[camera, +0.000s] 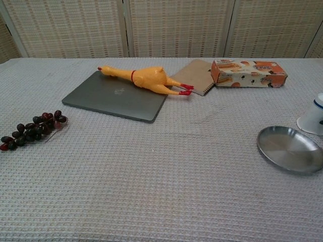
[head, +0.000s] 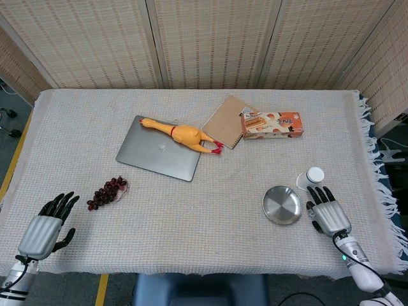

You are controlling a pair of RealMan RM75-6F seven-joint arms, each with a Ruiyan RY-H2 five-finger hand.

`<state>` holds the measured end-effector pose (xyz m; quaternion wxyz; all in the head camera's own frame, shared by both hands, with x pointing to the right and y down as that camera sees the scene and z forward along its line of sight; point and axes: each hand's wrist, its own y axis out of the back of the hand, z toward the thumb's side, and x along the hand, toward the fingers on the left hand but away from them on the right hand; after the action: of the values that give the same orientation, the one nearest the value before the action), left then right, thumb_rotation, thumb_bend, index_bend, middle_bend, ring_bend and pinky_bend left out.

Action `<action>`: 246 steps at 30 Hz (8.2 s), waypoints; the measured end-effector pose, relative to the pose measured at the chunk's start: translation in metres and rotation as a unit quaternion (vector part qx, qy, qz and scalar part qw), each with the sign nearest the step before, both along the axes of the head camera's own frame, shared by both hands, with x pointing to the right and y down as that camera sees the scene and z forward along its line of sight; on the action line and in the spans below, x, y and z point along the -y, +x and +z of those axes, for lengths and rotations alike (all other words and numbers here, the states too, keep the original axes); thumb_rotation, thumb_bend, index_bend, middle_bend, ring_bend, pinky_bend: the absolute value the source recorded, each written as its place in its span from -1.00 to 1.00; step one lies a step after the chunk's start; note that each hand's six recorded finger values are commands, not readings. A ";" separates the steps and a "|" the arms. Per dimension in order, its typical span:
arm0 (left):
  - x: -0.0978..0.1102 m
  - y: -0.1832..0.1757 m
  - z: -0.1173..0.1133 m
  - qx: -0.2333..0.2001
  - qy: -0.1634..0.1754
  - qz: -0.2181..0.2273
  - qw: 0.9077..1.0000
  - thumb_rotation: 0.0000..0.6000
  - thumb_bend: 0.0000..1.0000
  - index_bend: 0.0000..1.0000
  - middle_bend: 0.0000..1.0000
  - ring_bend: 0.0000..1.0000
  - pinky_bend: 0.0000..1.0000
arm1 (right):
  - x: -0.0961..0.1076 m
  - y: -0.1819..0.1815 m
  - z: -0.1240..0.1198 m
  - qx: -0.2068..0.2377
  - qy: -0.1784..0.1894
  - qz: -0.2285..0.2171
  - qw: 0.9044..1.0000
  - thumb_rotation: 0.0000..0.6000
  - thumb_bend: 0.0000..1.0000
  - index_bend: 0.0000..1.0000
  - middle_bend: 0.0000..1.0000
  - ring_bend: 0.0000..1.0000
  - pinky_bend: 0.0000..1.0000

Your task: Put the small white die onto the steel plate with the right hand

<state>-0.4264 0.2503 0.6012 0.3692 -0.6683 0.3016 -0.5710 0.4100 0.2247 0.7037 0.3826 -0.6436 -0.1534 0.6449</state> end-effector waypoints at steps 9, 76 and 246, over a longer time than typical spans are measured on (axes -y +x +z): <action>0.000 0.001 0.000 0.000 -0.001 0.002 1.000 1.00 -0.18 -1.00 -1.00 -1.00 -0.66 | 0.001 -0.001 0.002 -0.002 0.002 -0.001 1.000 1.00 -0.53 -0.14 -1.00 -1.00 -1.00; 0.002 -0.002 -0.003 -0.007 0.000 -0.004 1.000 1.00 -0.18 -1.00 -1.00 -1.00 -0.66 | 0.065 -0.040 -0.051 0.083 0.057 0.029 0.995 1.00 -0.43 -1.00 -1.00 -1.00 -0.91; 0.000 0.002 0.009 0.004 -0.018 0.001 1.000 1.00 -0.18 -1.00 -1.00 -1.00 -0.66 | 0.112 0.015 -0.010 0.011 0.010 0.091 0.996 1.00 -0.43 -1.00 -0.80 -0.93 -0.36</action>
<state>-0.4248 0.2499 0.6101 0.3589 -0.6730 0.2887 -0.5787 0.4248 0.1132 0.6940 0.3272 -0.6299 -0.2217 0.6686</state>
